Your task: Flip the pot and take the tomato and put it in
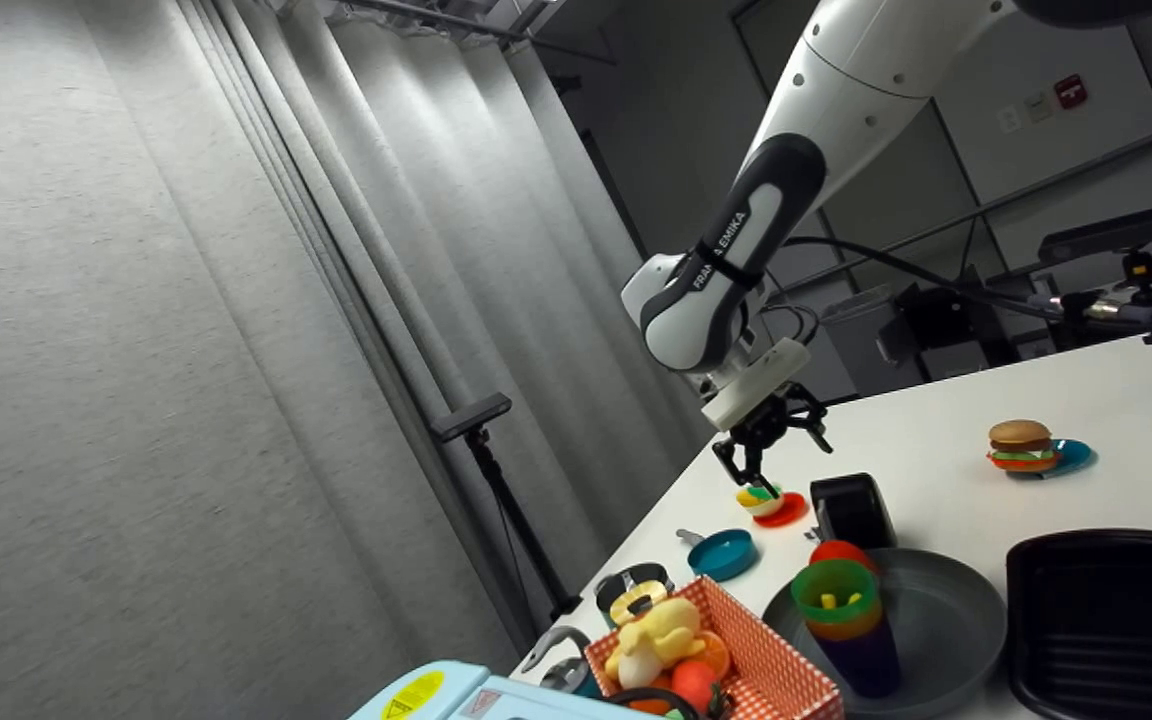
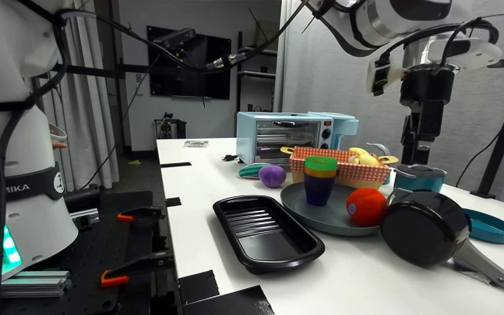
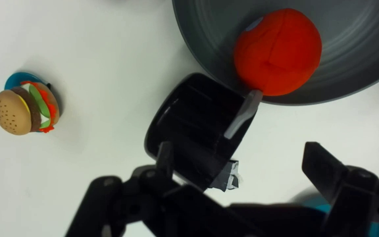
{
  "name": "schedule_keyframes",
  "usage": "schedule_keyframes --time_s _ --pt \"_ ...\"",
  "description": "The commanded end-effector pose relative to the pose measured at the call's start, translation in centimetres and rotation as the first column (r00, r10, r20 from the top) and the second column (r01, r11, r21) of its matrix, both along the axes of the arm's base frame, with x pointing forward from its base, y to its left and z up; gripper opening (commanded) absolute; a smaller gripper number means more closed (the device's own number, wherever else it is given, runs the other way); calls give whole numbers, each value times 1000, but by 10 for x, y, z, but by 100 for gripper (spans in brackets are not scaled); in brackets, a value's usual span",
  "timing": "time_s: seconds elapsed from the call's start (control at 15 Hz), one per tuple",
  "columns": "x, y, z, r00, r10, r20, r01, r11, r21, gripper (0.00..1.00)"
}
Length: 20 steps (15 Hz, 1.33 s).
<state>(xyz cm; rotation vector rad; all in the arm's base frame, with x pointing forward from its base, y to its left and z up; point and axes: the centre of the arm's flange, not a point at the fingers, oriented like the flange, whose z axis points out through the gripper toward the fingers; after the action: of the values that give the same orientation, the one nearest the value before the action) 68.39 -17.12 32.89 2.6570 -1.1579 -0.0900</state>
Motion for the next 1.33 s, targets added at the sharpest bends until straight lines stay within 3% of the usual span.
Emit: schedule_keyframes --time_s 0.0,0.6,1.27 --pt "36 -10 0 999 -44 23 44 999 -20 100" --pt "29 -41 -32 996 -88 -19 86 993 -80 100" --pt "22 -43 -42 994 -97 -52 92 992 -91 100"
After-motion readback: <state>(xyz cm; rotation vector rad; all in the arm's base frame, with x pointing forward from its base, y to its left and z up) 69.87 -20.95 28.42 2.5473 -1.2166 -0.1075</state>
